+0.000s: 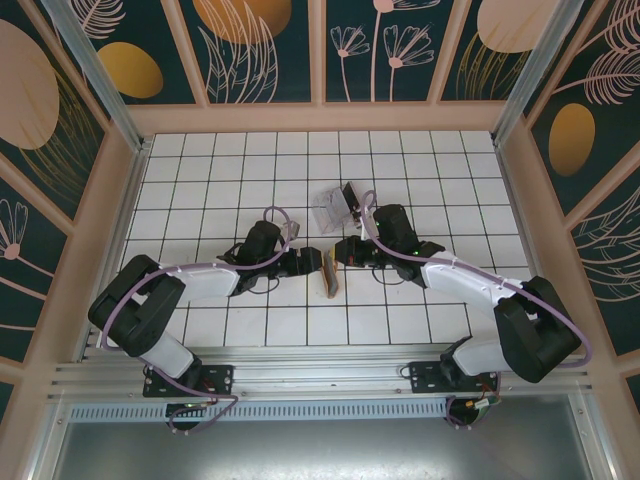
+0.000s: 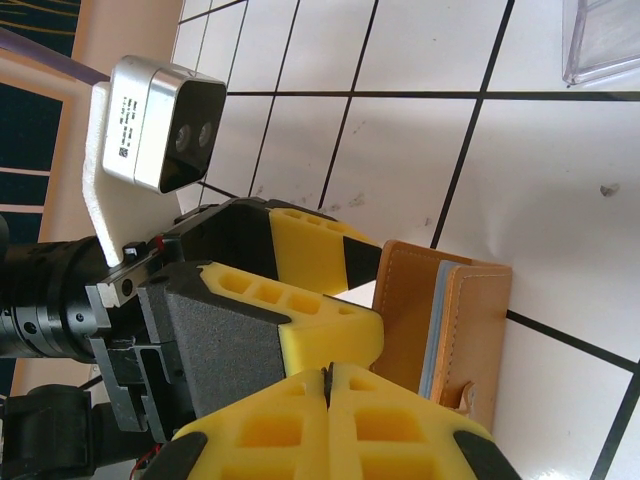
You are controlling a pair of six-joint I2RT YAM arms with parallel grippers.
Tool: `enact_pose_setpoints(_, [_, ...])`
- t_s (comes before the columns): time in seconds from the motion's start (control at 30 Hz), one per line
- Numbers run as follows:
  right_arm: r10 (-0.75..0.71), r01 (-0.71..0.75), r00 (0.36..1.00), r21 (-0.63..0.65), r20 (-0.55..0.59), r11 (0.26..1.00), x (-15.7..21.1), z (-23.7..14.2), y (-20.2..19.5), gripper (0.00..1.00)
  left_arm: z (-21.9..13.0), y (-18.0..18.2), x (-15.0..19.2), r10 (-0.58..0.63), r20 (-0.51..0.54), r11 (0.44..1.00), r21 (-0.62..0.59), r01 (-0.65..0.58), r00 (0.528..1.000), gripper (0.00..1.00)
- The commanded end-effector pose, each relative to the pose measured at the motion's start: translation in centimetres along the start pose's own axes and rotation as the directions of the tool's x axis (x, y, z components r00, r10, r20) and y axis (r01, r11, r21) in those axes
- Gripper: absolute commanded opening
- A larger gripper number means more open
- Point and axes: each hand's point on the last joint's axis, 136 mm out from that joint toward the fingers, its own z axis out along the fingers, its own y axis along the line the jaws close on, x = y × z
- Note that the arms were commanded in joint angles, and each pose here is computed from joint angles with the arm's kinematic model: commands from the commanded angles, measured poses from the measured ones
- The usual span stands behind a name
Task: Put the credit cards into the card holder
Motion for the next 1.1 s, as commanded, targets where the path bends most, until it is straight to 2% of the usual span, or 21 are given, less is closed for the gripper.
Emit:
enact_pose_setpoints(0.0, [-0.007,0.008,1.000,-0.035,0.014,0.999,-0.2,-0.1,0.7,0.00,0.2,-0.9,-0.2,0.015,0.003,0.999,0.033,-0.015,1.000,0.65])
enact_pose_setpoints(0.07, [-0.007,0.007,1.000,-0.034,0.018,0.999,-0.2,-0.1,0.8,0.00,0.4,-0.9,-0.1,0.015,-0.004,0.999,0.035,-0.015,1.000,0.53])
enact_pose_setpoints(0.13, [-0.004,0.005,1.000,-0.036,0.020,0.999,-0.3,-0.1,0.8,0.00,0.6,-0.8,0.1,0.011,-0.014,0.999,0.040,-0.010,1.000,0.48])
enact_pose_setpoints(0.2, [0.001,0.000,1.000,-0.030,0.015,1.000,-0.1,0.0,0.5,0.00,0.7,-0.9,0.1,0.010,-0.020,0.999,0.047,-0.009,1.000,0.32])
enact_pose_setpoints(0.33, [0.040,-0.041,0.999,0.052,0.019,0.998,0.5,-0.3,-1.9,0.01,0.1,-0.9,-0.3,0.013,0.017,0.999,0.036,-0.014,1.000,0.20])
enact_pose_setpoints(0.5, [0.111,-0.117,0.993,0.146,0.047,0.982,1.8,-1.2,-5.8,0.01,-0.8,-0.7,-1.3,0.083,0.023,0.995,-0.054,-0.081,0.996,0.19])
enact_pose_setpoints(0.57, [0.157,-0.167,0.985,0.179,0.068,0.970,1.8,-1.7,-8.0,0.01,-1.0,-0.9,-1.6,0.103,0.025,0.993,-0.066,-0.101,0.994,0.18])
enact_pose_setpoints(0.7, [0.167,-0.177,0.984,0.213,0.064,0.961,2.2,-1.8,-9.3,0.05,-0.6,-0.7,-1.5,0.101,0.003,0.992,-0.071,-0.100,0.995,0.18])
enact_pose_setpoints(0.9, [0.149,-0.163,0.985,0.212,0.083,0.964,1.0,-3.0,-9.2,0.22,-0.4,-0.4,-1.4,0.100,-0.001,0.991,-0.085,-0.100,0.995,0.18])
enact_pose_setpoints(1.07, [0.111,-0.136,0.986,0.213,0.123,0.968,-1.4,-5.0,-8.1,0.35,-0.4,0.5,-1.4,0.085,0.007,0.989,-0.123,-0.083,0.996,0.18])
